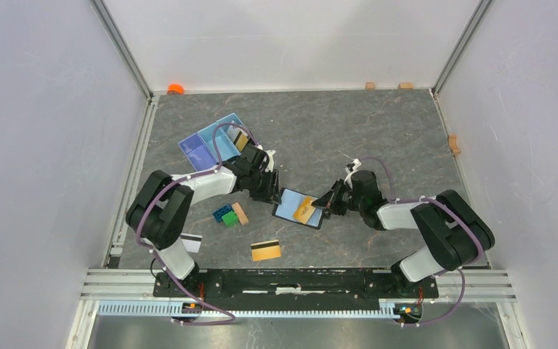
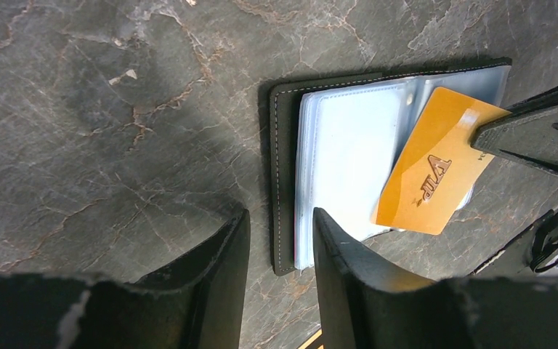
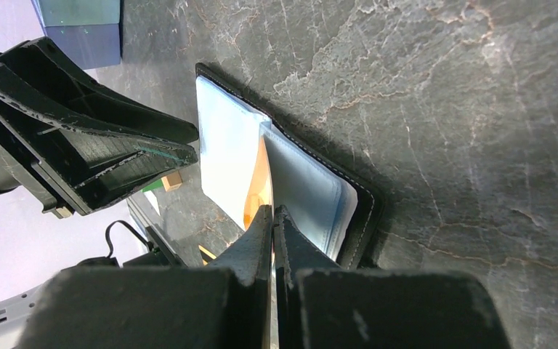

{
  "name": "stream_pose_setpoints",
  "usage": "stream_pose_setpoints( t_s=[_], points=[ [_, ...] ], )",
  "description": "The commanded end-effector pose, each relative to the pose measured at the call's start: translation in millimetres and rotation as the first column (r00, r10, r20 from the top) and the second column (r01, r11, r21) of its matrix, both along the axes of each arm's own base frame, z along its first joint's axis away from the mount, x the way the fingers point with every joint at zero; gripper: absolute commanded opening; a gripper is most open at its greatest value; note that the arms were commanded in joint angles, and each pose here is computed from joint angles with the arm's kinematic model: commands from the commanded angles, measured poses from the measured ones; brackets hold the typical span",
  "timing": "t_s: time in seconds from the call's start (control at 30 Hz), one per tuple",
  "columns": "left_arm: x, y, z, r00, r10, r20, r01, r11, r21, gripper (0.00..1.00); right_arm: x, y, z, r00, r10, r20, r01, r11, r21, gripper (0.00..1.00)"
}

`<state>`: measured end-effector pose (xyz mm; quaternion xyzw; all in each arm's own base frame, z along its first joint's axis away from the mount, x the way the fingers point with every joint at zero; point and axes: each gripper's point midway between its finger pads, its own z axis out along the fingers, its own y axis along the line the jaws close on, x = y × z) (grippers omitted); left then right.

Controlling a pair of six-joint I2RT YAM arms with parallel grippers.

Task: Put the credit cards into the card holder
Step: Insert the credit card into the card holder.

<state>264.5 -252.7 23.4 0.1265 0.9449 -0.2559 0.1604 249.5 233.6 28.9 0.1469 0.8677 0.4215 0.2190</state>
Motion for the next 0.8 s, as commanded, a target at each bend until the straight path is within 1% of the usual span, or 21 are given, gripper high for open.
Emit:
stream_pose_setpoints(
  t_s=[0.0, 0.2, 0.47, 0.77],
  points=[
    [1.2, -6.2, 1.0, 1.0, 0.007, -0.017, -0.007, 1.0, -0.01, 0.43, 6.1, 1.4, -5.2, 1.0, 0.015, 0.008, -0.014, 0.999, -0.041, 0.0],
    [1.0, -7.0, 0.8, 1.0, 0.004, -0.02, -0.004, 1.0, -0.013, 0.42, 4.3, 5.3, -12.1, 0.999, 0.036, -0.012, -0.036, 0.998, -0.05, 0.0],
    [0.7, -8.1, 0.5, 1.0, -0.001, -0.024, 0.001, 1.0, -0.017, 0.4, 0.8, 4.8, -25.5, 0.996, 0.066, -0.052, -0.071, 0.993, -0.095, 0.0],
    [1.4, -8.4, 0.7, 1.0, -0.004, -0.021, 0.003, 1.0, -0.016, 0.39, -9.6, -4.3, -43.6, 0.989, 0.09, -0.119, -0.11, 0.978, -0.175, 0.0]
  ],
)
